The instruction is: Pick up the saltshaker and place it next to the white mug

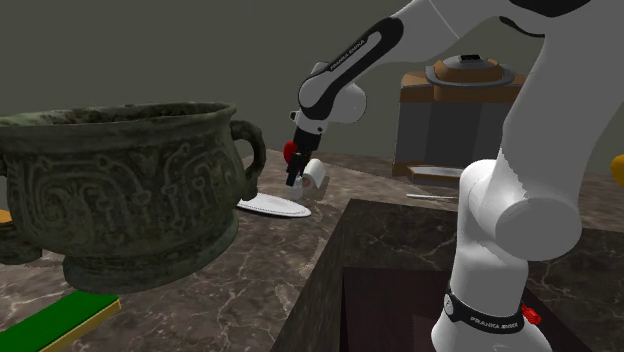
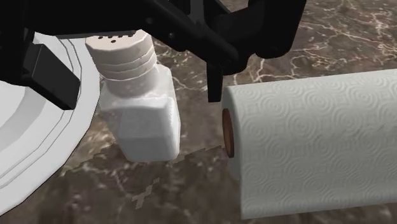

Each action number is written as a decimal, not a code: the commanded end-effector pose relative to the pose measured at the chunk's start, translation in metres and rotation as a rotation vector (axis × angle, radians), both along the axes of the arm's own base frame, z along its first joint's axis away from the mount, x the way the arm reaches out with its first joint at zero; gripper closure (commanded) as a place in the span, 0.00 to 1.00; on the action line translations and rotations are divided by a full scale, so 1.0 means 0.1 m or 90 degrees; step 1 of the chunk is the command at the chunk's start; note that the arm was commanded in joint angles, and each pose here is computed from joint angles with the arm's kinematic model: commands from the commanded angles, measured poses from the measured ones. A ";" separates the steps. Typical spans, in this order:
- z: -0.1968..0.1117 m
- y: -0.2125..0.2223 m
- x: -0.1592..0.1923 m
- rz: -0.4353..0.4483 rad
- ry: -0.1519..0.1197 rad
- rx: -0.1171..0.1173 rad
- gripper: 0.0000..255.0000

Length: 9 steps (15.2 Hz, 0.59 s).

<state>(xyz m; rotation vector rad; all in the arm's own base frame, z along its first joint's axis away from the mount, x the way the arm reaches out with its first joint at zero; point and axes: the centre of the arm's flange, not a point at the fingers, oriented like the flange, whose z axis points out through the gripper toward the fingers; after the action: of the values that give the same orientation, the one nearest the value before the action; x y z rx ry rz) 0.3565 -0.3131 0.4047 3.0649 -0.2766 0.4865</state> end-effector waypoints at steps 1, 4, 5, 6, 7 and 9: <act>0.00 0.00 0.00 0.000 0.000 0.000 0.00; 0.25 0.01 -0.08 0.000 0.000 0.000 0.00; 0.37 0.02 -0.12 0.000 0.000 0.000 0.00; 0.47 0.03 -0.15 0.000 0.000 0.000 0.00; 0.47 0.03 -0.15 0.000 0.000 0.000 0.00; 0.47 0.03 -0.15 0.000 0.001 0.000 0.00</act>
<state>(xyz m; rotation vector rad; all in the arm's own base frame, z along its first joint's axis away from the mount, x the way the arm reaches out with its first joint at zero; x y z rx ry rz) 0.3426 -0.3107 0.4510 3.0651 -0.2774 0.4864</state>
